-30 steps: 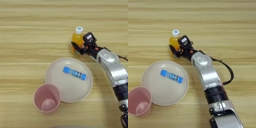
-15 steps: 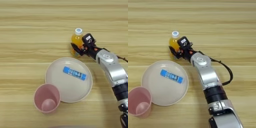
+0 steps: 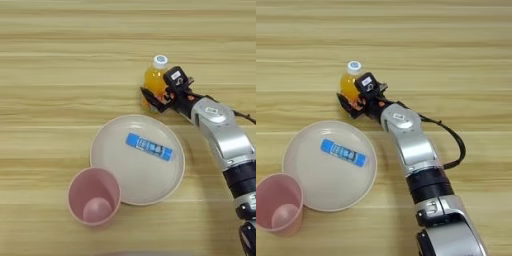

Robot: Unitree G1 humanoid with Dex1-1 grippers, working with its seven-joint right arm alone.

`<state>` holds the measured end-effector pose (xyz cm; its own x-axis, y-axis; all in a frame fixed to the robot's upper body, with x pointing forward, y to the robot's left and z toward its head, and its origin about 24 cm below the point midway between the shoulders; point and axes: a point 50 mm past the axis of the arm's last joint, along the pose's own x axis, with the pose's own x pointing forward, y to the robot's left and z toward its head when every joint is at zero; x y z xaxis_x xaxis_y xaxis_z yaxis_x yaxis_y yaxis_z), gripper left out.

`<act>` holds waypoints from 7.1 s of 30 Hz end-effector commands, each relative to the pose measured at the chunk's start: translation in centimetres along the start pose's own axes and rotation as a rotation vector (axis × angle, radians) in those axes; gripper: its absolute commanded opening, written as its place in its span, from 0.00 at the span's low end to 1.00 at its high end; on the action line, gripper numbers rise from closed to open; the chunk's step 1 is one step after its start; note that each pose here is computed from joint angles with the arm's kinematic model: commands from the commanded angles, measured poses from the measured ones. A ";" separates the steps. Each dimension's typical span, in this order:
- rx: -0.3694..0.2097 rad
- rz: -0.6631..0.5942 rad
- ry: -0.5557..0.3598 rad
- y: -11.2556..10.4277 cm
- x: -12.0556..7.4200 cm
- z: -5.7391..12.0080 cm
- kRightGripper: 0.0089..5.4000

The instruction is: Move the objects on the table

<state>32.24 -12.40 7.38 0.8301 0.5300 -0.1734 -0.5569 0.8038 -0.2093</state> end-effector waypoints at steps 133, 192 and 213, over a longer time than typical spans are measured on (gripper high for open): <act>-0.255 0.972 -0.221 9.4 -9.2 1.8 1.00; -0.224 1.035 -0.250 13.5 -7.5 0.7 1.00; -0.209 1.018 -0.272 13.5 -7.5 1.0 0.79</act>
<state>17.48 -5.47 4.86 -0.1009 0.9751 -0.1973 -0.9787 -0.1329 -0.1563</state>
